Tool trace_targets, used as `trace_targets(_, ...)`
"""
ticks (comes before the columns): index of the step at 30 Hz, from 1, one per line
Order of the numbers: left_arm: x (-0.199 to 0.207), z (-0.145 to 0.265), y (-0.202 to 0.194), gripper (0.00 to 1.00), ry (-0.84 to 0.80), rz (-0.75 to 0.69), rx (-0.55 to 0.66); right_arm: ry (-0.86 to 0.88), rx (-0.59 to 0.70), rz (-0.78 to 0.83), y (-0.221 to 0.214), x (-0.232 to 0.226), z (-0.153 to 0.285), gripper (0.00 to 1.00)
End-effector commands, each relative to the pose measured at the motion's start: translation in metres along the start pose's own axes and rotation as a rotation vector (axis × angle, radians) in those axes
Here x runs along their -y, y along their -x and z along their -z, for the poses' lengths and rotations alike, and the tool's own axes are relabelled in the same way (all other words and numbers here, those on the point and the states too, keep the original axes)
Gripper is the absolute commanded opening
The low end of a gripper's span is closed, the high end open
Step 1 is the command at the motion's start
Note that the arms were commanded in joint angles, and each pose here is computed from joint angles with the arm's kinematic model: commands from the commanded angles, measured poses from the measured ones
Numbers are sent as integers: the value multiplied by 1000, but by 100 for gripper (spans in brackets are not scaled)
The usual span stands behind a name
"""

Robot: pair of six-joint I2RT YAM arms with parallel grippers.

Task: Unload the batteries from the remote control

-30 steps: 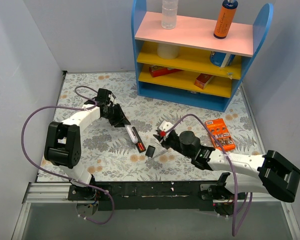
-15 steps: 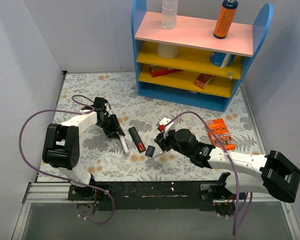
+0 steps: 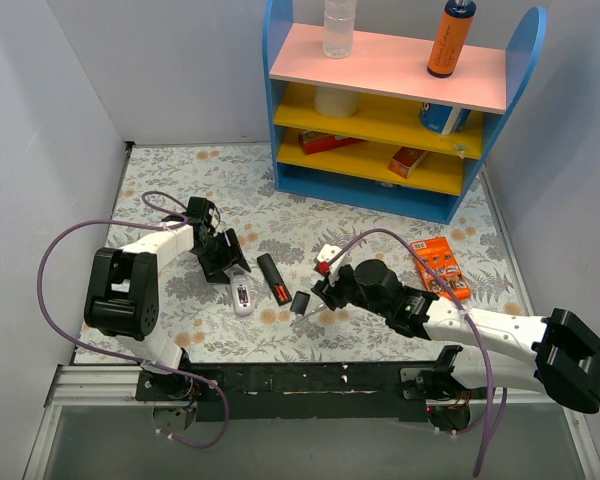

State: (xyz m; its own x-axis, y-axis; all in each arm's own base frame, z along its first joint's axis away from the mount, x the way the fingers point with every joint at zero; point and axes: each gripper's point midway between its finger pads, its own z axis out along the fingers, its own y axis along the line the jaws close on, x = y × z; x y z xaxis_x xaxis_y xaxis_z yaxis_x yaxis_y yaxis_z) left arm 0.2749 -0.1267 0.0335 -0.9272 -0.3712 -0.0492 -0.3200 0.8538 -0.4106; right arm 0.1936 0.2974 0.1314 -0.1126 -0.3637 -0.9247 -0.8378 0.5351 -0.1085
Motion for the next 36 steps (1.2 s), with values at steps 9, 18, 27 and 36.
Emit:
trace_targets(9,24,50,17,83,-100,-85,225,312,-203,336,-48,-24,-6,55)
trace_targets(18,21,52,3,98,-162,-127,277,420,-223,407,-64,-15,-13,51)
trace_targets(27,24,61,2,98,-176,-143,323,516,-250,406,-71,-19,-13,50)
trace_targets(36,30,62,-5,98,-182,-172,326,536,-354,418,-94,-14,-22,49)
